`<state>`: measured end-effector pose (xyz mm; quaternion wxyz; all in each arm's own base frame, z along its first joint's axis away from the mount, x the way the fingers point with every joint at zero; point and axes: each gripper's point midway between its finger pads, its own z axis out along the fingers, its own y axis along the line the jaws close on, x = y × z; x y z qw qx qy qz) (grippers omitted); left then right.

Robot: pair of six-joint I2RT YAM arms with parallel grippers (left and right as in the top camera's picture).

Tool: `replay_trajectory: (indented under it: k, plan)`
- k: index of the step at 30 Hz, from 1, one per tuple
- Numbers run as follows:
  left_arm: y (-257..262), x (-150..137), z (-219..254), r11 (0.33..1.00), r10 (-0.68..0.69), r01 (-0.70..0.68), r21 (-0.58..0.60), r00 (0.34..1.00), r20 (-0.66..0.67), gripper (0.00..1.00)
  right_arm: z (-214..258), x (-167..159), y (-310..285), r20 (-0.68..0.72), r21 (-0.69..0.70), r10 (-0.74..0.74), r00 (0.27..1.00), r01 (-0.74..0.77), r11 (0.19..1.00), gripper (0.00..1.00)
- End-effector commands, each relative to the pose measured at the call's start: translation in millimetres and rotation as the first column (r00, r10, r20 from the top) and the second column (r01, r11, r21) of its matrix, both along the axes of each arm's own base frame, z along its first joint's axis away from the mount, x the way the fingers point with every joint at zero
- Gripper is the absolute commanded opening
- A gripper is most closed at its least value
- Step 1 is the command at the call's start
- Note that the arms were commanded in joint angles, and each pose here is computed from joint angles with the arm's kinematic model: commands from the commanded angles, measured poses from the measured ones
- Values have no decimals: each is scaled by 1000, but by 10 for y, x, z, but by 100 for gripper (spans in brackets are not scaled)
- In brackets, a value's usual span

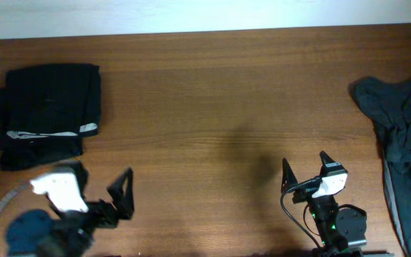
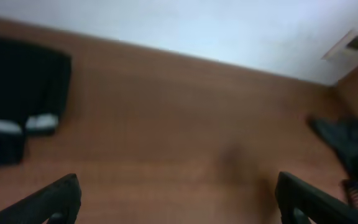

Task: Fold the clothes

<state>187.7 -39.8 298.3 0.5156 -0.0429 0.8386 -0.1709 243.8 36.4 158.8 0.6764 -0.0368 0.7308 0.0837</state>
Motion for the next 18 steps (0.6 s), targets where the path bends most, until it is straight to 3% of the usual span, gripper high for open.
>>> replay_trajectory:
  k: [1,5,9,13,18]
  plan:
    - [-8,-48,-411,1000,-4,4,1,1000,-15,100,-17,2,-33,0,-8,-16,1000,16,1000,99]
    - [-10,51,-742,1000,-7,7,2,999,50,99,-17,2,-33,0,-8,-16,1000,16,1000,99]
    - [7,254,-793,1000,-4,1,13,974,226,100,-17,2,-33,0,-8,-16,1000,16,1000,99]
    - [64,422,-650,999,19,-33,23,898,441,99,-17,1,-32,0,-7,-15,1000,15,1000,99]
    - [211,480,-592,993,93,-121,11,818,568,99,-17,2,-33,0,-8,-16,1000,16,1000,99]
